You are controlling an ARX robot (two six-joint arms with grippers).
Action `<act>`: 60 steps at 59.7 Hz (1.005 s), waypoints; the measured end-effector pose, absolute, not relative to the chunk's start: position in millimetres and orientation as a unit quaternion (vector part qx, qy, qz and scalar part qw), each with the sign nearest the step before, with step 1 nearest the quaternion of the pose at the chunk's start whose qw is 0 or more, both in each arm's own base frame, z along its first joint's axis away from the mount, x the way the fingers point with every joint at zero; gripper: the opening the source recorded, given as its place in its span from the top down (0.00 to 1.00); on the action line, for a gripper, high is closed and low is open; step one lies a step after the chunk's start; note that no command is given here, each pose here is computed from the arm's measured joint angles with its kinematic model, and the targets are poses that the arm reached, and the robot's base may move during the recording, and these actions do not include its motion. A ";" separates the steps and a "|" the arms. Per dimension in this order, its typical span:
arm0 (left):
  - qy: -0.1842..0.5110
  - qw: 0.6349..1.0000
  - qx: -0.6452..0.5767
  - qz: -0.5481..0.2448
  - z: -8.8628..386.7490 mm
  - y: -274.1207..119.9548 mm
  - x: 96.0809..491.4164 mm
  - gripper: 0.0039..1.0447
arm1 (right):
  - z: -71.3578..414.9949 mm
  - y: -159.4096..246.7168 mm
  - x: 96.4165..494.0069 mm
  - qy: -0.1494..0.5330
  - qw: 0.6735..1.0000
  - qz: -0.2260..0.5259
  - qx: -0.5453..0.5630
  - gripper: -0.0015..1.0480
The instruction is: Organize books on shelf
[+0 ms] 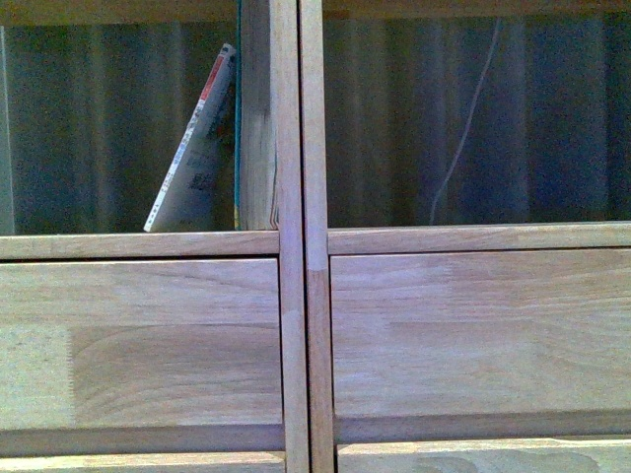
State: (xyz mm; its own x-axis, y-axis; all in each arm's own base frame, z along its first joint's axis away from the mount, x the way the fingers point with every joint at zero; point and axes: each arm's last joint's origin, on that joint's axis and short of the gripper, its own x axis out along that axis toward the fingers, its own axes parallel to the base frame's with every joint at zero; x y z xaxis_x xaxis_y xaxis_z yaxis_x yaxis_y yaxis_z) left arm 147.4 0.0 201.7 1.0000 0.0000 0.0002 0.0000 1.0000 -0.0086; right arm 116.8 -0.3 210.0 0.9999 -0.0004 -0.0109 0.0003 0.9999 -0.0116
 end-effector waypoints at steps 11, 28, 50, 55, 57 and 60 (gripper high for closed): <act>0.000 1.000 -0.004 0.000 190.6 0.0 136.6 0.98 | 195.2 -0.3 112.5 0.005 1.000 0.000 -0.005 0.97; 0.000 1.000 -0.004 0.000 180.1 0.0 123.9 0.98 | 179.2 -0.3 101.7 0.015 1.000 0.000 -0.005 0.97; -0.007 1.000 -0.004 0.000 170.5 0.0 114.5 0.98 | 167.2 -0.2 97.6 0.000 1.000 0.000 -0.005 0.97; -0.005 1.000 -0.004 0.000 170.2 0.0 112.9 0.98 | 167.3 -0.3 97.4 -0.001 1.000 -0.001 -0.005 0.97; -0.006 1.000 -0.004 0.000 170.3 0.0 112.3 0.98 | 167.4 -0.3 97.4 -0.002 1.000 -0.001 -0.005 0.97; -0.006 1.000 -0.004 0.000 170.3 0.0 111.4 0.98 | 167.5 -0.3 97.4 -0.002 1.000 0.000 -0.005 0.97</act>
